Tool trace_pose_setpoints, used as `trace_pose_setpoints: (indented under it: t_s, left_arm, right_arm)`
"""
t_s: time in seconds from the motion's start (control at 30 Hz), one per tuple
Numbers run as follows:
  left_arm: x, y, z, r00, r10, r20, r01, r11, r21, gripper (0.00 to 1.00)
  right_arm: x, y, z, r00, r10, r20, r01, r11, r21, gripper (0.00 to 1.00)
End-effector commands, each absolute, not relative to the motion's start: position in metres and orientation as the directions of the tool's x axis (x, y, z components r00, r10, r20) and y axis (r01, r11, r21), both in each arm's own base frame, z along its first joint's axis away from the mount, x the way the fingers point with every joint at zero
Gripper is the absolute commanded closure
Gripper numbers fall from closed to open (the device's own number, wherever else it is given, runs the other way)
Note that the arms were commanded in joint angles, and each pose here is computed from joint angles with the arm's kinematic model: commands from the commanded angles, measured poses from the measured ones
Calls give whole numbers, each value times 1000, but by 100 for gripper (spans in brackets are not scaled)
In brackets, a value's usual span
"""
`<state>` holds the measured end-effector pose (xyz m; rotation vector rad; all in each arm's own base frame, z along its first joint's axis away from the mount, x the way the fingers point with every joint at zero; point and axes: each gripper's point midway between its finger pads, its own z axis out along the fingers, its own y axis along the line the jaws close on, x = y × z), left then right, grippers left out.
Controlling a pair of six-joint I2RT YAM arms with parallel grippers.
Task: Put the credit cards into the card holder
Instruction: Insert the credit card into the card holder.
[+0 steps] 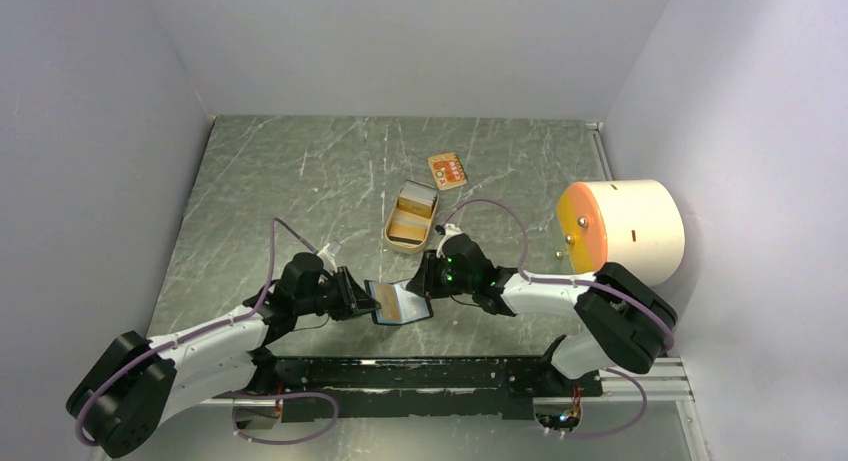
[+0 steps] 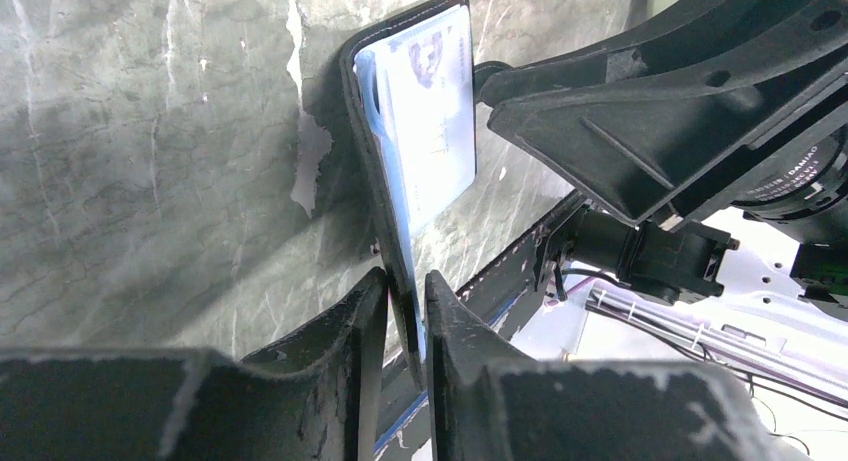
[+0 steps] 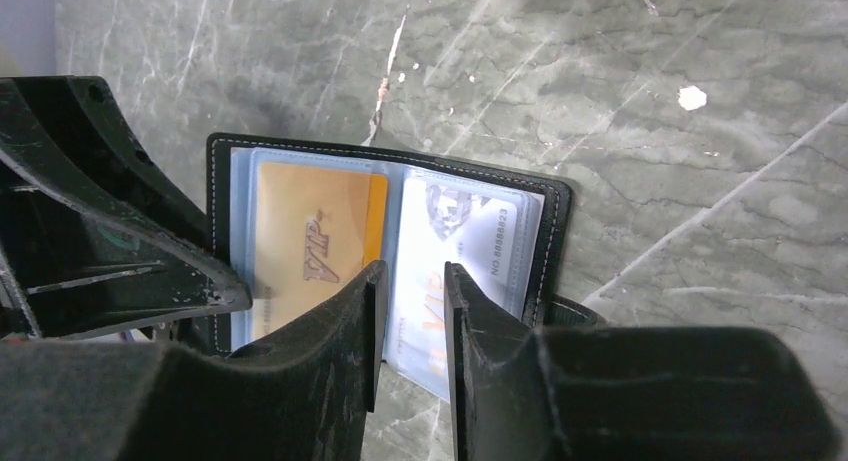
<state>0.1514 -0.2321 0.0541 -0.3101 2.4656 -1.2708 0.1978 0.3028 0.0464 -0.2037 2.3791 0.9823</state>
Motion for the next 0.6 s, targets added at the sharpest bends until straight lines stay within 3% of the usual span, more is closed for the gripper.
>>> trace_pose_setpoints:
  t_s: [0.0,0.17,0.3,0.57]
  left_arm:
    - [160,-240,76,-905,-342,-252,35,531,-847,75]
    - [161,-241,78,-903,-338,-263,49,528,-848,79]
    - [160,-243,77,-907,-327,-264,61,521,-851,75]
    - [162,-246,90,-899,-325,-293,103,493,-864,75]
  right_arm:
    - [199,293,34,-829,40,-558,-341,755,561,70]
    - [196,292,24,-840,31,-541,-334,757,561,73]
    - [194,293,20,-846,27,-533,-333,754,567,74]
    - [193,294,18,-849,27,-528,-331,752,570,74]
